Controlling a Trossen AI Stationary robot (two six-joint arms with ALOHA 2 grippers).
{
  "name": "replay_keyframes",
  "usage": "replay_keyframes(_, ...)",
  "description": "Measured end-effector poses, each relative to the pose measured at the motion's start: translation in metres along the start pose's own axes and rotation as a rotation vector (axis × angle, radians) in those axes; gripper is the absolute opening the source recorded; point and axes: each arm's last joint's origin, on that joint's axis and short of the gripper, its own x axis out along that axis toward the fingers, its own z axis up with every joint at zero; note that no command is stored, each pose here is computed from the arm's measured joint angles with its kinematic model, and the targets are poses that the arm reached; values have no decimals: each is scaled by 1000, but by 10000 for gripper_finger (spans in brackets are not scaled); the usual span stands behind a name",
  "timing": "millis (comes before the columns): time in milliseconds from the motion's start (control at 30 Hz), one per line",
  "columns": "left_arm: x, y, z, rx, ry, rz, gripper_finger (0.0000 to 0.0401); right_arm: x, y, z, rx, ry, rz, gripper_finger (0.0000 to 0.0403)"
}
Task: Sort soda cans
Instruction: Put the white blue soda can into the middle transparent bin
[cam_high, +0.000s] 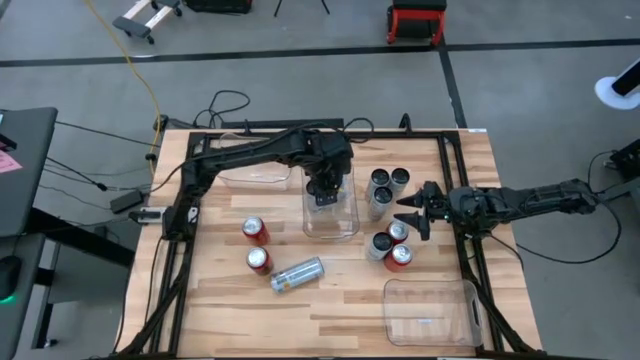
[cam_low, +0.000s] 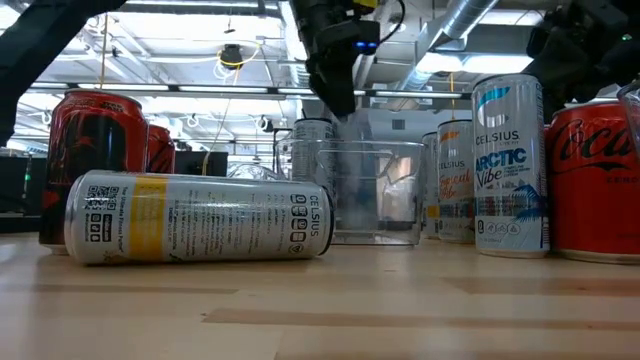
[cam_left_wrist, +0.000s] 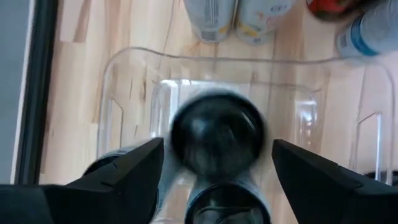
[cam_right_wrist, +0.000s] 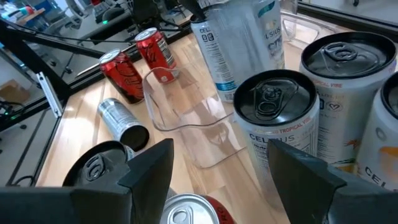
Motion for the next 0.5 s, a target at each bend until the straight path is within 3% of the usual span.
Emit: replay_keyframes(500,-7,3,-2,-15,38,60,276,0,0,0,-20,-3,2,281)
